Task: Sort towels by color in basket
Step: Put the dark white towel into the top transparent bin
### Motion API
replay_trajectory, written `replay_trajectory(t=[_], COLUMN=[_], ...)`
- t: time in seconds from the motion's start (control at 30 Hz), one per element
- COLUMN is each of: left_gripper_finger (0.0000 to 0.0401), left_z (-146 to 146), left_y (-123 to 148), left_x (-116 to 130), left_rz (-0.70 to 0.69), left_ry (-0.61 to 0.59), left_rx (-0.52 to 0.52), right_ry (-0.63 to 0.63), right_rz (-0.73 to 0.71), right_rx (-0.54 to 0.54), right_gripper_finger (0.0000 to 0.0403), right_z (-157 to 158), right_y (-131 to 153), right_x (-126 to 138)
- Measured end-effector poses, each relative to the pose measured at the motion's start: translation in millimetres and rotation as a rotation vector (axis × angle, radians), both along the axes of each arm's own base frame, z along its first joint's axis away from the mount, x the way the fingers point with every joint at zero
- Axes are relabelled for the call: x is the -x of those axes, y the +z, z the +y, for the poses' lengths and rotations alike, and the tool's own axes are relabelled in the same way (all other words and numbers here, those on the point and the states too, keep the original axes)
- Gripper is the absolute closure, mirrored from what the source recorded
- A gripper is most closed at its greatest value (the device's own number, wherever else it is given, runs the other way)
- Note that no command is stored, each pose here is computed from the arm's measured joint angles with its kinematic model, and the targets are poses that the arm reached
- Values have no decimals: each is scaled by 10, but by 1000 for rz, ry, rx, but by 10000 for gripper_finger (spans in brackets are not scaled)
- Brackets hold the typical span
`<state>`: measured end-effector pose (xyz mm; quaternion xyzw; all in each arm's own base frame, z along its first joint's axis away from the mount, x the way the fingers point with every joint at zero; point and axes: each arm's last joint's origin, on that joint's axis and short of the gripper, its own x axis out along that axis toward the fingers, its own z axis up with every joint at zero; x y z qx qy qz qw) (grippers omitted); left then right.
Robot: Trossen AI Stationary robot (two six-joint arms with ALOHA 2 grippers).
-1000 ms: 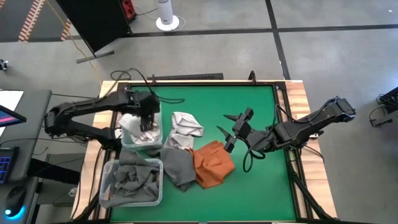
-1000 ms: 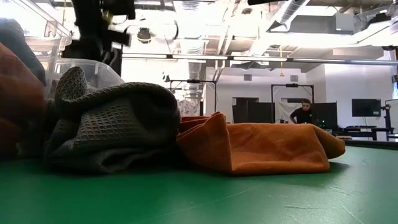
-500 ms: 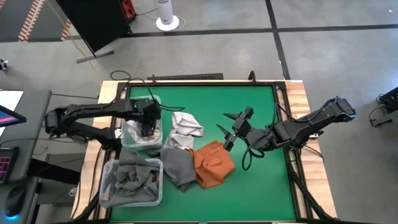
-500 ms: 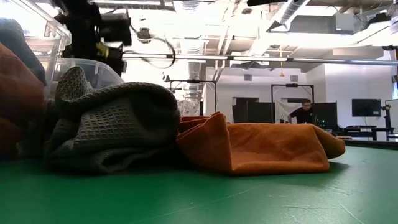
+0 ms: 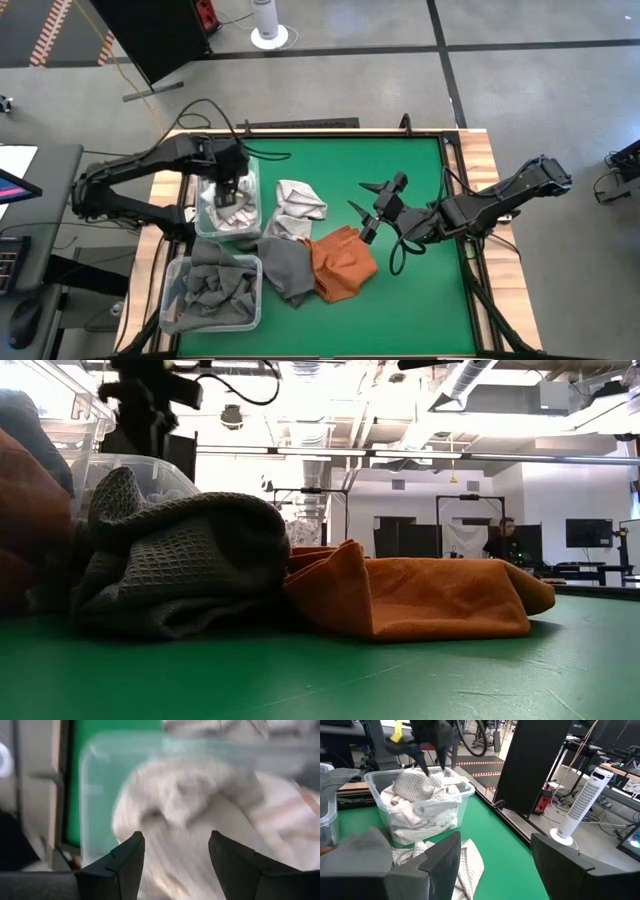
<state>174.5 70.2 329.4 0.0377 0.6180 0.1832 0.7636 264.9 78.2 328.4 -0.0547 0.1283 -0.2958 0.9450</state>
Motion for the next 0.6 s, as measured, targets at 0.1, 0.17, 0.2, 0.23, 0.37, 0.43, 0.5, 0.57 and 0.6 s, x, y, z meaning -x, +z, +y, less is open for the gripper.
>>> replay_trajectory(t=[0.1,0.17,0.2,0.23,0.37,0.43,0.5,0.57,0.6], left_gripper_finger=[191,191,191,191,191,191,191,191,191], left_z=[-41,-58,-60,-60,-40,-13,31,67,82], left_y=[25,-20,-68,-135,-527,-774,-1011,-1209,-1279], left_x=[95,129,135,133,114,123,142,167,173], left_rz=[62,97,113,126,187,230,264,300,315], left_ry=[50,82,94,100,103,102,111,119,117], left_rx=[60,96,104,109,127,134,143,158,165], right_ry=[0,-1,-1,-1,0,6,7,7,7], right_rz=[0,-1,-1,-2,-4,-4,-4,-4,-5], right_rx=[0,0,-1,-1,-2,-2,-1,-1,-1], right_gripper_finger=[133,133,133,133,133,133,133,133,133], right_z=[0,-2,-2,-3,1,15,18,18,18], right_y=[-1,0,1,1,3,3,3,3,5], right_x=[0,-1,-1,-1,-1,3,4,4,3])
